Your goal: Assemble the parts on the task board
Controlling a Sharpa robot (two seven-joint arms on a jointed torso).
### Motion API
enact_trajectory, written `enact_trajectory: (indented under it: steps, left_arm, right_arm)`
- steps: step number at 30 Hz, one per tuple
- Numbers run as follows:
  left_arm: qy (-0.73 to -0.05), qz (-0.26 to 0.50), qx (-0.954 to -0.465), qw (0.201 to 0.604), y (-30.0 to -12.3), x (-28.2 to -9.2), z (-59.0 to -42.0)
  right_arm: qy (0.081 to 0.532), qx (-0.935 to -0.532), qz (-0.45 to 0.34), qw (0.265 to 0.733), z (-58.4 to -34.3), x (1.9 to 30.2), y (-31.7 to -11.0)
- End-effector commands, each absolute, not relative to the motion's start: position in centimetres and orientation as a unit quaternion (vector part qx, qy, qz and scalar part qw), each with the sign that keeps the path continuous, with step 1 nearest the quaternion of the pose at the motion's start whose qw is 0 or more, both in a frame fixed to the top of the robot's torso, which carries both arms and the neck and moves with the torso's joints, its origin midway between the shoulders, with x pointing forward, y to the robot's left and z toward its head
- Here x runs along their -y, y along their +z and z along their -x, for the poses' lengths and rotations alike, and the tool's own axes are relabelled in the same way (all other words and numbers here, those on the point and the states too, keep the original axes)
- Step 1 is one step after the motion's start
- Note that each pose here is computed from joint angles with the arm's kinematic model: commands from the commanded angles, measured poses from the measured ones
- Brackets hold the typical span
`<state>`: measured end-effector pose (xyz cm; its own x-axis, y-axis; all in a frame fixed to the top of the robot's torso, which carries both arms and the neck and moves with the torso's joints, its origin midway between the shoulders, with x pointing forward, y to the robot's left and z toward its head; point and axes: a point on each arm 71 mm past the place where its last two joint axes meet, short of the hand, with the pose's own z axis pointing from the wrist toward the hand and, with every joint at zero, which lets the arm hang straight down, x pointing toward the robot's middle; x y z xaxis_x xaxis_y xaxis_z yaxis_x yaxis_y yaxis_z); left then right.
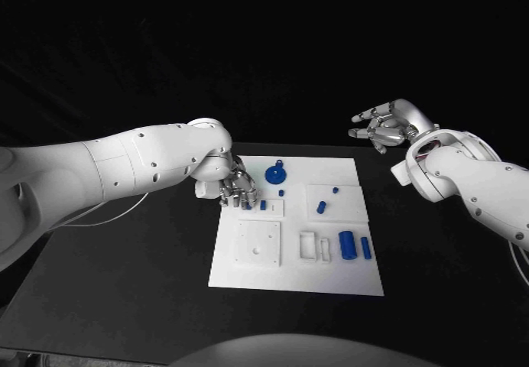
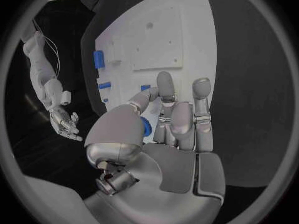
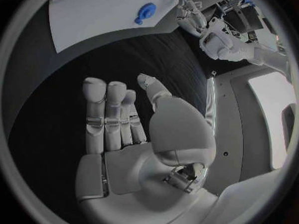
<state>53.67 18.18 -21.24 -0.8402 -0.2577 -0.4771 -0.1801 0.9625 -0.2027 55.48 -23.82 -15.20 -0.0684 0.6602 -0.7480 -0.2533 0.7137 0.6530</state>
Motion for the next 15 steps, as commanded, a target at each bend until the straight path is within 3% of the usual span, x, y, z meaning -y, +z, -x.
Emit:
enact_trajectory:
  steps: [1,15]
  left_arm:
    - [-0.060,0.104,-0.953,0.278,-21.67,-18.34,-53.71]
    - [-0.061,0.107,-0.944,0.307,-21.49,-18.91,-53.87]
  right_arm:
    - [0.345,-0.647,-0.150,0.664,-55.43,23.74,-15.18]
    - [0.343,-0.646,-0.151,0.665,-55.43,23.91,-15.20]
